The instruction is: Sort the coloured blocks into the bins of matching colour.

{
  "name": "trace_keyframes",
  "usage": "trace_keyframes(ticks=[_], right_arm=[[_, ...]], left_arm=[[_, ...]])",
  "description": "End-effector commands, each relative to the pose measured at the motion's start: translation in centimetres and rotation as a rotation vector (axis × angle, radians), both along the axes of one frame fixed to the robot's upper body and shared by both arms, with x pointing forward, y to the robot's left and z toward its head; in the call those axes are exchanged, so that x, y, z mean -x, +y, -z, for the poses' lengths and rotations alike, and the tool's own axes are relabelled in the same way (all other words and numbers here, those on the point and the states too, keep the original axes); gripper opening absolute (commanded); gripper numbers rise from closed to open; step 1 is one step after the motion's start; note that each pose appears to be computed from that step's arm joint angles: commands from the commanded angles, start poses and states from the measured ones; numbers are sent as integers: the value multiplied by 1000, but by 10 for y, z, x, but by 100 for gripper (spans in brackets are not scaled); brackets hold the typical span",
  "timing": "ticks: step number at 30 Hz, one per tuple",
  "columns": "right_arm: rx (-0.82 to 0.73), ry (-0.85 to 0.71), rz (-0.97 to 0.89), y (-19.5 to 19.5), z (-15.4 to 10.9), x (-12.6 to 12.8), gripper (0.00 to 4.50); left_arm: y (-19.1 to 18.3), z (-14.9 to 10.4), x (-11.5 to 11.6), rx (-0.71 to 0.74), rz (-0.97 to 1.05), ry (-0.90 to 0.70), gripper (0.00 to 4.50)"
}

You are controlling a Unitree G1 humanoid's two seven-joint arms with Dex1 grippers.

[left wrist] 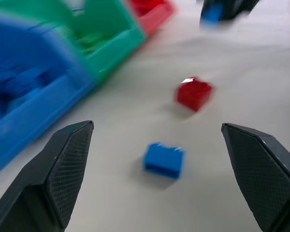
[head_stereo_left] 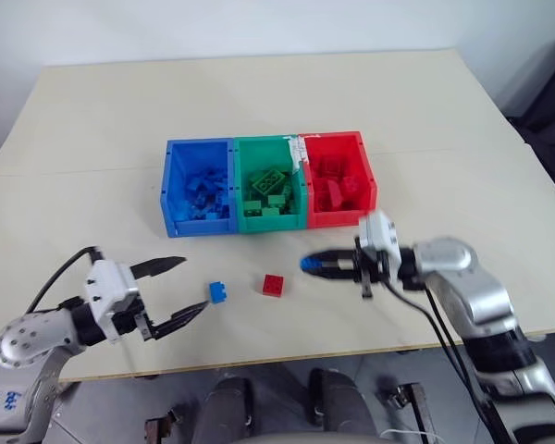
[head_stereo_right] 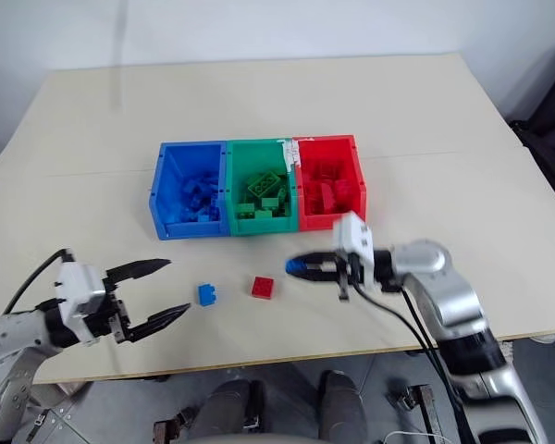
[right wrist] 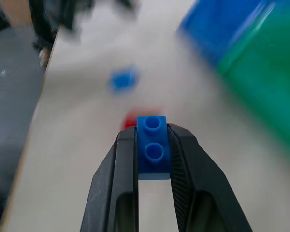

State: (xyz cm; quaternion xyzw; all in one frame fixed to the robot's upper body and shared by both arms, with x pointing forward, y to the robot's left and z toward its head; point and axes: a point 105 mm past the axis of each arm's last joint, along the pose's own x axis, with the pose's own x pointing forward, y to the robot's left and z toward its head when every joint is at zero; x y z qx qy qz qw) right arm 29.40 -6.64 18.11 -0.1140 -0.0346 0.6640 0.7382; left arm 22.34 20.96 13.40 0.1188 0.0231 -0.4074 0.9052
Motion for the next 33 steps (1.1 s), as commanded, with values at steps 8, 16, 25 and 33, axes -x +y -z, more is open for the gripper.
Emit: trace_keyframes(ticks=[8,16,25,33], right_arm=[[-119,-118,65,116,-53,-54,46],[-118,-149,92,138,-53,-72,247],[-117,-185,-82,66,-51,-43,446],[-16,-204,46,-65,-14,-24,446]], left_arm=[[28,-5,17,117,-299,-71,450],[25,-5,21,119,-305,-77,450],[7,-10,8,83,-133,-70,450],[-24,-21,-11,19,153,-89,450]])
